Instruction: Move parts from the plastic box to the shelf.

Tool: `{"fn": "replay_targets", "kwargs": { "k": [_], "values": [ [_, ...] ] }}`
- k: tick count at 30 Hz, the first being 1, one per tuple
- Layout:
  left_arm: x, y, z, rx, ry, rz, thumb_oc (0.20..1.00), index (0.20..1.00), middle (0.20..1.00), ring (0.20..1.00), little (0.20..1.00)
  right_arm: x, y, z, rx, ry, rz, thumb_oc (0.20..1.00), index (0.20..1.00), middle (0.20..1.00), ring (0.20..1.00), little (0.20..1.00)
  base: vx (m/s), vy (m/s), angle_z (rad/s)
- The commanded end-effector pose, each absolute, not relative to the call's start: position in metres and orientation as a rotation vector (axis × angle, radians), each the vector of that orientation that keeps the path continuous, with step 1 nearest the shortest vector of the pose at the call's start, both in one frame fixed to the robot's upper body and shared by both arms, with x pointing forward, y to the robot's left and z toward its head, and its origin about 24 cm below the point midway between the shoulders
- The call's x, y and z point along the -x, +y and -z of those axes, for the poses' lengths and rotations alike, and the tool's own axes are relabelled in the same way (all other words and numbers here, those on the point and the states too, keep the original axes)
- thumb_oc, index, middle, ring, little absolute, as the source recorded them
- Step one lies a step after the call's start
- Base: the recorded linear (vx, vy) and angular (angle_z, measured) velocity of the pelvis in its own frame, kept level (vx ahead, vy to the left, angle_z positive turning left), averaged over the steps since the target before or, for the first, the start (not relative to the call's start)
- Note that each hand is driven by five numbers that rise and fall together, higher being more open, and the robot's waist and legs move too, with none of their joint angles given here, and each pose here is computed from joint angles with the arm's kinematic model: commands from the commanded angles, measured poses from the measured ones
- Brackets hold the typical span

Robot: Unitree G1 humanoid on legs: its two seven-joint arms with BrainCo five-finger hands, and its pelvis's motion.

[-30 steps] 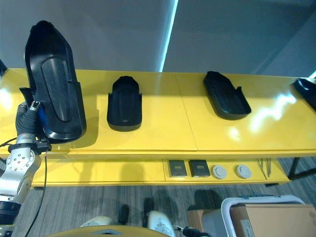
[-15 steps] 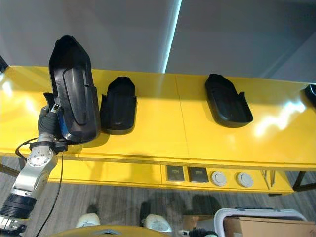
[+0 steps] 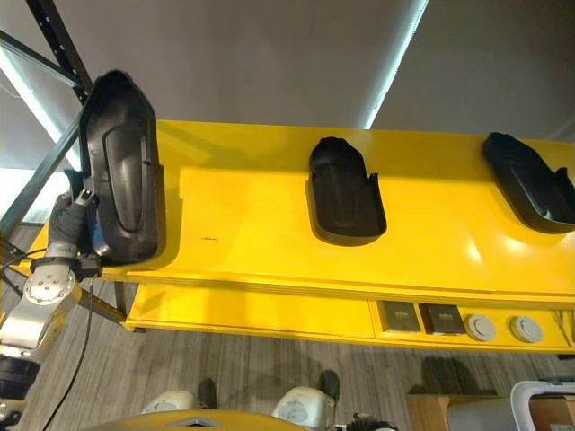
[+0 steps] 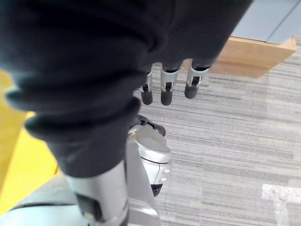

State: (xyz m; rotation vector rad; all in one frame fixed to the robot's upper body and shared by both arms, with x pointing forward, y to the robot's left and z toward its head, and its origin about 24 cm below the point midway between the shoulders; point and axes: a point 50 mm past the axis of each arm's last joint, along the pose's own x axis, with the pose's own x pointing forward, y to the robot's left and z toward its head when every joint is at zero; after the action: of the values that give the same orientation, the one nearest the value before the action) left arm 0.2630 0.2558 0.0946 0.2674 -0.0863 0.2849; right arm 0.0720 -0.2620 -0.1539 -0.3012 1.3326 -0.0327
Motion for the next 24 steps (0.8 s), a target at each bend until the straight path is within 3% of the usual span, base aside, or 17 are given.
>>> {"fn": "replay_targets", "kwargs": {
  "k": [1,7,15,24],
  "values": [
    [-0.268,0.25,-0.135,-0.257,-0.285,-0.291,0.2,0.2,0.2,0.2,0.2,-0.072,-0.264,0.153,0.326,1.324,0.003,1.0,1.0,1.0,1.0,1.0,0.07,-0.065,-0.07],
    [-0.28,0.259,-0.115,-0.318,-0.108,-0.368,0.2,0.2,0.2,0.2,0.2,-0.059,-0.266,0.155,0.377,1.373,-0.05,1.0,1.0,1.0,1.0,1.0,0.13,-0.189,0.06],
    [-0.3,0.328,-0.104,-0.74,0.265,-0.382,0.2,0.2,0.2,0.2,0.2,-0.06,-0.282,0.146,0.457,1.402,-0.107,1.0,1.0,1.0,1.0,1.0,0.07,-0.03,-0.06],
    [-0.296,0.379,-0.096,-0.887,0.479,-0.425,0.2,0.2,0.2,0.2,0.2,-0.062,-0.291,0.142,0.514,1.398,-0.135,1.0,1.0,1.0,1.0,1.0,0.01,0.043,-0.11]
  ]
}}
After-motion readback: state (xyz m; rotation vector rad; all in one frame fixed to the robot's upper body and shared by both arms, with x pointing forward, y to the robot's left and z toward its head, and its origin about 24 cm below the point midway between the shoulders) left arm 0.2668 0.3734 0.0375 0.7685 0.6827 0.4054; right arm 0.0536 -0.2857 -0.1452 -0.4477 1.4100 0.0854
